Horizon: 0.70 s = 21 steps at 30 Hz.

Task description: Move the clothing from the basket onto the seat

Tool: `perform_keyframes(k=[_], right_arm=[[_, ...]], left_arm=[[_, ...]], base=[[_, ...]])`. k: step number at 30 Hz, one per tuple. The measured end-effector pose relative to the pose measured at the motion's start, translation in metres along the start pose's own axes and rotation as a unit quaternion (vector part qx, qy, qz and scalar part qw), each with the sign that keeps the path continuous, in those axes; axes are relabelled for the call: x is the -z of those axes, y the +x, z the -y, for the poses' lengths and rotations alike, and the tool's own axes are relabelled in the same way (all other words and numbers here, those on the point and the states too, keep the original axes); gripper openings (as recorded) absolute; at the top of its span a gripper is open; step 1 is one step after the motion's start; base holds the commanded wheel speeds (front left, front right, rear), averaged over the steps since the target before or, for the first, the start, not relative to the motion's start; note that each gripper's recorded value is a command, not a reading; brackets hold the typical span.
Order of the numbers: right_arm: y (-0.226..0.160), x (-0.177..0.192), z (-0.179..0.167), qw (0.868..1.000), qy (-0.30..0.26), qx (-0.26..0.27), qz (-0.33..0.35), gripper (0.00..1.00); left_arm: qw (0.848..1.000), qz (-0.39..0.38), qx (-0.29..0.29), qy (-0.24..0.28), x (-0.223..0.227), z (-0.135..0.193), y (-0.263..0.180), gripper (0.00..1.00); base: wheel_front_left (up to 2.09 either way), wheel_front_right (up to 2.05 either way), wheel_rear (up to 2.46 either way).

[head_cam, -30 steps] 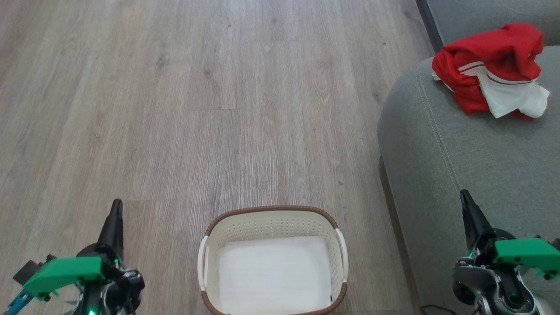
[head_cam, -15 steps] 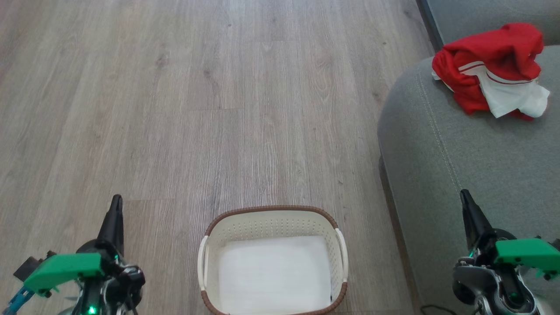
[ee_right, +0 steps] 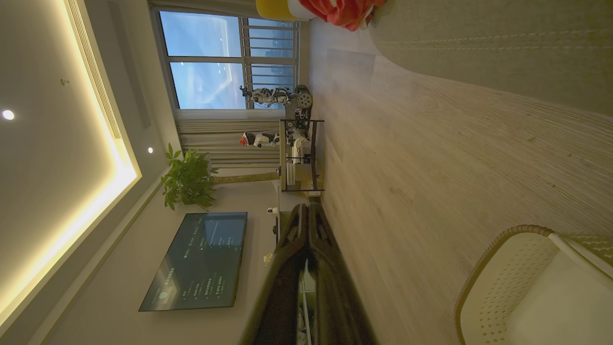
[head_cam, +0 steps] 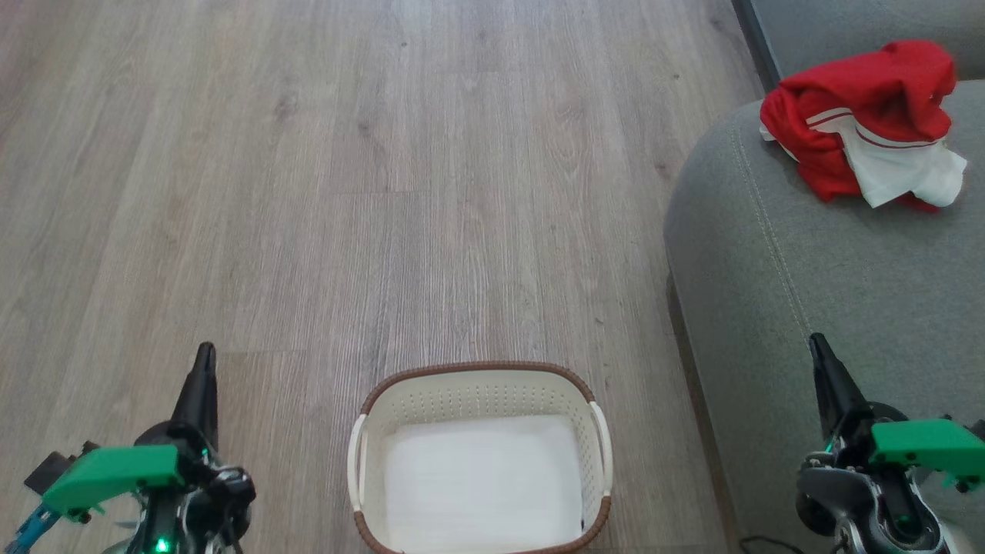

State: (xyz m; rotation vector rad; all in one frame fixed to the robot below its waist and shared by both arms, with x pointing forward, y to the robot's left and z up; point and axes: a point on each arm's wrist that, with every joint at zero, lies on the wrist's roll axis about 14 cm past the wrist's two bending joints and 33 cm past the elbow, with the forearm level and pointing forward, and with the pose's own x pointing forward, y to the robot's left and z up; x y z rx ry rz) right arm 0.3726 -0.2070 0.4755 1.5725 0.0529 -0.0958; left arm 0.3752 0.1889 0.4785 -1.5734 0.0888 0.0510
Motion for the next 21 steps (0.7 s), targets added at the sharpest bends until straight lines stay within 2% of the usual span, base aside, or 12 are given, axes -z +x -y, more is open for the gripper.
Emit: perform_keyframes(k=[21], right_arm=[[0.0000, 0.0000, -0.0001, 1.000, 0.000, 0.000, 0.000, 0.00]], left_arm=[[1.000, 0.000, 0.000, 0.000, 0.0001, 0.0001, 0.0000, 0.00]], base=[[0.00, 0.00, 0.00]])
